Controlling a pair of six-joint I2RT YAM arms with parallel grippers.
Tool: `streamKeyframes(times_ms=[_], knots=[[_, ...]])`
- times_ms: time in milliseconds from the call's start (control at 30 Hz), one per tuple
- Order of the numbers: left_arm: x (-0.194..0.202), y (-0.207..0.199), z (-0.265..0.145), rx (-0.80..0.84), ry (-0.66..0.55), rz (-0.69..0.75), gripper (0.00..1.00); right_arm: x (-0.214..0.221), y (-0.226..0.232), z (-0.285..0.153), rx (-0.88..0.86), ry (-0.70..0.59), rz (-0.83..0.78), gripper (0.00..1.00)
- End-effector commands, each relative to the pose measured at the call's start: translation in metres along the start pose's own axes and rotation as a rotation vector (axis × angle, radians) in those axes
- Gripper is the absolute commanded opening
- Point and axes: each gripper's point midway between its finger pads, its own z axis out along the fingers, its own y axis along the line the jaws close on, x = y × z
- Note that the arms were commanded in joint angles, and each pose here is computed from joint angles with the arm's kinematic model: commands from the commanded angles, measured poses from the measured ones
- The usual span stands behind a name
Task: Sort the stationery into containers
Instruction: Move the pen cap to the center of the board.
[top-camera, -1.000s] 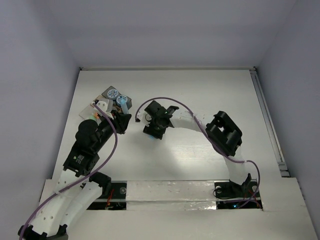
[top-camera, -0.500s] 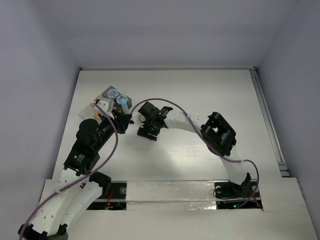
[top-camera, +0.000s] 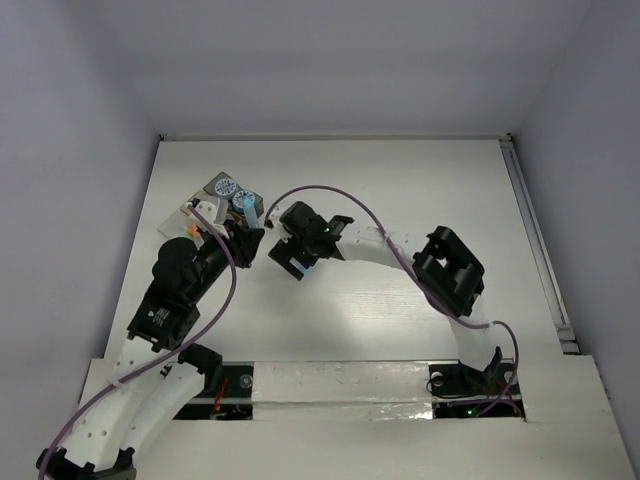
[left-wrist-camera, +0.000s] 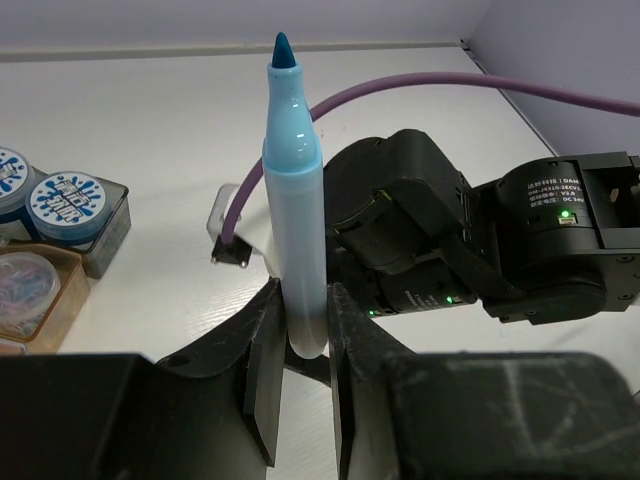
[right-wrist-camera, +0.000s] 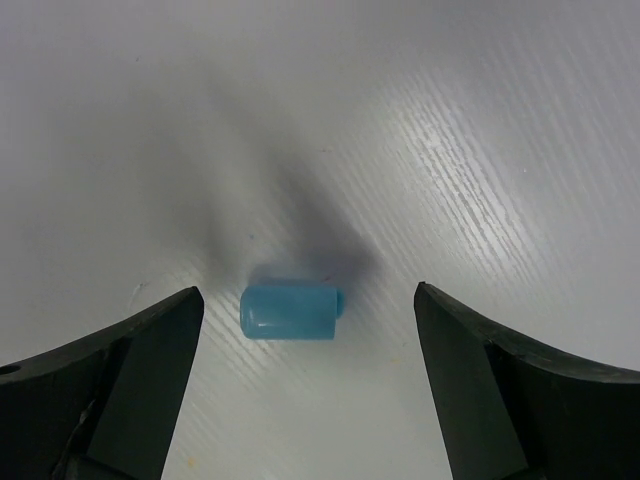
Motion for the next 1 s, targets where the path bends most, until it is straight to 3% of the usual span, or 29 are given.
streamKeyframes(times_ms=[0,267,967], knots=[[-0.026,-0.011,-0.003,0.040,-0.073,0.015,0.00,-0.029,-0.009,-0.005,0.090,-0.114,0.172,0.92],[-0.024,-0.013,-0.001,0.049,-0.066,0.012,0.00,-0.025,-0.021,0.008,0.184,-0.116,0.270,0.92],[-0.024,-0.015,-0.002,0.061,-0.064,0.011,0.00,-0.007,-0.033,0.015,0.272,-0.061,0.276,0.91]])
